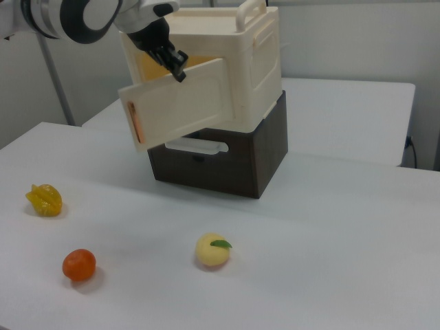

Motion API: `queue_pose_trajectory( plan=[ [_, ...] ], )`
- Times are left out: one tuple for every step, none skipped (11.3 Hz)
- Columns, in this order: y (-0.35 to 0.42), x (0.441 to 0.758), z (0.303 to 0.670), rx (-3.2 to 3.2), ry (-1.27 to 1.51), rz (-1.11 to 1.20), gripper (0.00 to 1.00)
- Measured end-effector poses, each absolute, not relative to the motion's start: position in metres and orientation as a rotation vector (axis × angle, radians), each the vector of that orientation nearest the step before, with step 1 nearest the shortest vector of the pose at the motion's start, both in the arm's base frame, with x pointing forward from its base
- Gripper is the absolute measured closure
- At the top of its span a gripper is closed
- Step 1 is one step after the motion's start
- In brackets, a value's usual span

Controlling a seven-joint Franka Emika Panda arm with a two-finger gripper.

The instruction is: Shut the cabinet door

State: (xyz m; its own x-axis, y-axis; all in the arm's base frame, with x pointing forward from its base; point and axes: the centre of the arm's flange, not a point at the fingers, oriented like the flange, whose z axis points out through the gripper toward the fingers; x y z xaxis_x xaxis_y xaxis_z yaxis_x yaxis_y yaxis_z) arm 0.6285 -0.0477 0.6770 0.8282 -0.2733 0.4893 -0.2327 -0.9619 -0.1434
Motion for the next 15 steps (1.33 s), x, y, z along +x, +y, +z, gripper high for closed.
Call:
queue_pose_trajectory(
  plan=[
    [-0.038,0.631,0.676,-2.914,0.391,-0.806,0.99],
    [-0.029,0.635,0.676,-2.899,0.372,-0.839,0.99],
    [-0.022,0.64,0.673,-2.888,0.359,-0.872,0.99],
    [-0.02,0.644,0.67,-2.884,0.357,-0.891,0.99],
    [-0.02,0.652,0.664,-2.872,0.357,-0.938,0.99],
    [-0.019,0.658,0.66,-2.862,0.356,-0.976,0.99],
    [-0.016,0.667,0.654,-2.847,0.351,-1.028,0.99],
    [-0.012,0.674,0.649,-2.829,0.342,-1.079,0.99],
    [-0.008,0.677,0.648,-2.809,0.352,-1.111,0.99],
    [-0.007,0.678,0.65,-2.793,0.362,-1.136,0.99],
    [-0.008,0.678,0.651,-2.788,0.368,-1.143,0.99],
    [-0.008,0.678,0.65,-2.785,0.374,-1.141,0.99],
    [-0.008,0.678,0.65,-2.785,0.375,-1.141,0.99],
    [-0.008,0.678,0.65,-2.787,0.375,-1.137,0.99],
    [-0.007,0.677,0.644,-2.806,0.377,-1.096,0.99]
  ],
)
